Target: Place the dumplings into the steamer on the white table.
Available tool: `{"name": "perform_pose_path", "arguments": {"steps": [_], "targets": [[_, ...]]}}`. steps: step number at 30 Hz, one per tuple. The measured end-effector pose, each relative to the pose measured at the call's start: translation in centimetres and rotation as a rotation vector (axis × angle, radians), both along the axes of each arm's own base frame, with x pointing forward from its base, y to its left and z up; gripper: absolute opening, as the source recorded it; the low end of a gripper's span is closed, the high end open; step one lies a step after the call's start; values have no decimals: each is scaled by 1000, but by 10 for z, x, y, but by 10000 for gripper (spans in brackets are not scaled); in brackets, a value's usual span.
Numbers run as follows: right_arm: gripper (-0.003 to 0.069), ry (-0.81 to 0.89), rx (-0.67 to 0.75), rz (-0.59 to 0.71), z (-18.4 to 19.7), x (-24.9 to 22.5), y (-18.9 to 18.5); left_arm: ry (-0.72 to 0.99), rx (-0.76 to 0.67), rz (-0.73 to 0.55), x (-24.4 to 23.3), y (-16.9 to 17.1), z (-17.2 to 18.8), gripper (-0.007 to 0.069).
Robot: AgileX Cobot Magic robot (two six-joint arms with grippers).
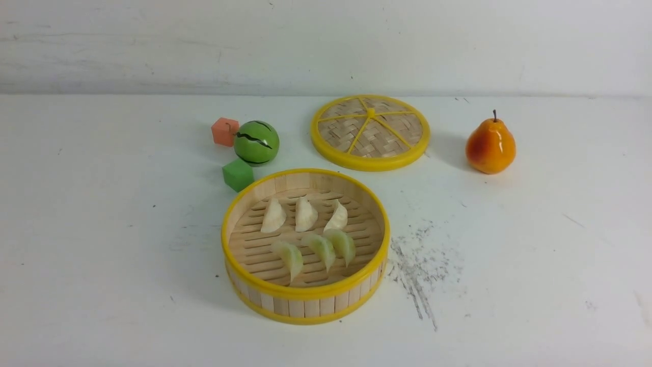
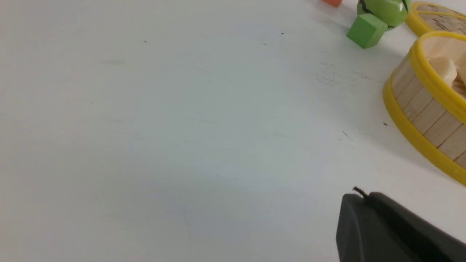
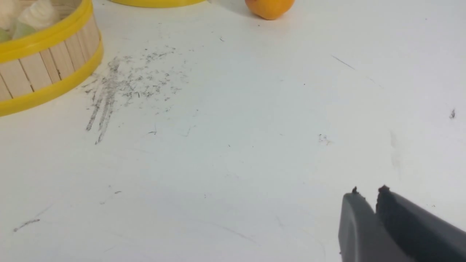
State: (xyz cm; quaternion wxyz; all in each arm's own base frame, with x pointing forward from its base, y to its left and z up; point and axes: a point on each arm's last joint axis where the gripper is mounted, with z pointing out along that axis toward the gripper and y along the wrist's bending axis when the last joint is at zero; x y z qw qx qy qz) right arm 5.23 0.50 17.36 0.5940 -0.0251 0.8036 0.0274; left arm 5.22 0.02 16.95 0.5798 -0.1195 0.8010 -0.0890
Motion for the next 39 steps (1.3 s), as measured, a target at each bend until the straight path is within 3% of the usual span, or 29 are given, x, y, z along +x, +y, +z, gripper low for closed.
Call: {"name": "perform_pose_path", "arguments": {"steps": [8,39], "targets": [[95,0,0,0,0,0,0,3,71,-32,0,-1,0,-14],[113,0,0,0,0,0,0,3,75,-34,0,-1,0,-14]]}}
